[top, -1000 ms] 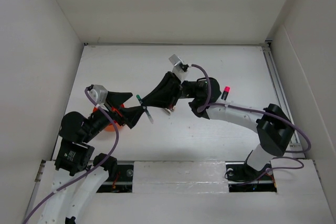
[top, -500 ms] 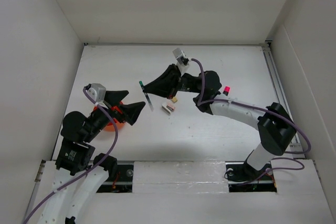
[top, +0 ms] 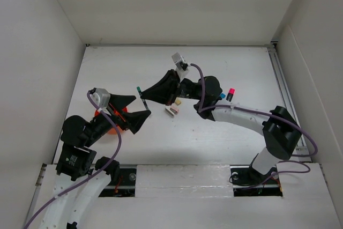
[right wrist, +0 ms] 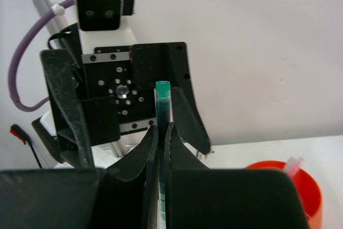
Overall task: Sort the stationery into containers
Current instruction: Pick up the pen from the center of the board, then place the pen in the storage box.
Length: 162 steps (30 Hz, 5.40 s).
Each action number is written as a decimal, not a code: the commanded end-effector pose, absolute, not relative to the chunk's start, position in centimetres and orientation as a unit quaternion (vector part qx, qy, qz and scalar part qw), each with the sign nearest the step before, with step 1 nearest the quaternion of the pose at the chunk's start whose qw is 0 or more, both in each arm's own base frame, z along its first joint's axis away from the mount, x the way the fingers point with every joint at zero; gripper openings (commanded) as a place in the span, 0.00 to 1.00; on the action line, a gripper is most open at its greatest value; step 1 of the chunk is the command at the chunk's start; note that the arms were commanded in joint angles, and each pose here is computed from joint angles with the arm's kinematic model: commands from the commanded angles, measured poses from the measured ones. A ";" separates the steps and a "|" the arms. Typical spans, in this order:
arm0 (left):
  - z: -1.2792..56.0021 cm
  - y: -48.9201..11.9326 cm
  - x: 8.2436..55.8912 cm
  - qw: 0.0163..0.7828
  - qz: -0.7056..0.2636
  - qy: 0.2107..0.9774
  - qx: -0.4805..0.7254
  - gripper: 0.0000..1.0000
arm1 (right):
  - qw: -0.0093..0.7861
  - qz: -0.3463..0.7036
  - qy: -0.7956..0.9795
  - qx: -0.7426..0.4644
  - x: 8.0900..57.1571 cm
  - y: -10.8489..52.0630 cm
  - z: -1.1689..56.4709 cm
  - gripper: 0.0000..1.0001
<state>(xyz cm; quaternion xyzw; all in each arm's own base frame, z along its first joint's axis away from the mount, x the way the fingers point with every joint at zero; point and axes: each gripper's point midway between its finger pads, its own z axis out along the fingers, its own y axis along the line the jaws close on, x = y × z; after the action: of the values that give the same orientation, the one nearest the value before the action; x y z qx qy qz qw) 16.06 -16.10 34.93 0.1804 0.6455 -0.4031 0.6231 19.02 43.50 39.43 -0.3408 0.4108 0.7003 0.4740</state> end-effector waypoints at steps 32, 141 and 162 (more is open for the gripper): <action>37.3 -16.4 14.3 0.654 -0.416 0.592 0.221 0.62 | 0.426 0.794 0.283 -0.329 12.7 42.7 42.8 0.00; 26.5 4.1 29.4 0.626 0.138 0.712 -0.287 0.00 | 0.630 0.619 0.379 -0.275 16.3 27.4 40.3 0.99; 22.0 4.2 28.3 0.635 0.134 0.711 -0.271 0.00 | 0.642 0.619 0.353 -0.282 14.2 25.9 40.6 0.99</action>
<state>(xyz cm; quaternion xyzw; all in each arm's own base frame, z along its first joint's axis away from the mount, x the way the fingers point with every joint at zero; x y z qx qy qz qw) 27.51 4.56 21.90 -0.2735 0.7177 0.1438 0.6240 15.39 26.65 39.15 -0.2735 0.3876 0.6212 0.6237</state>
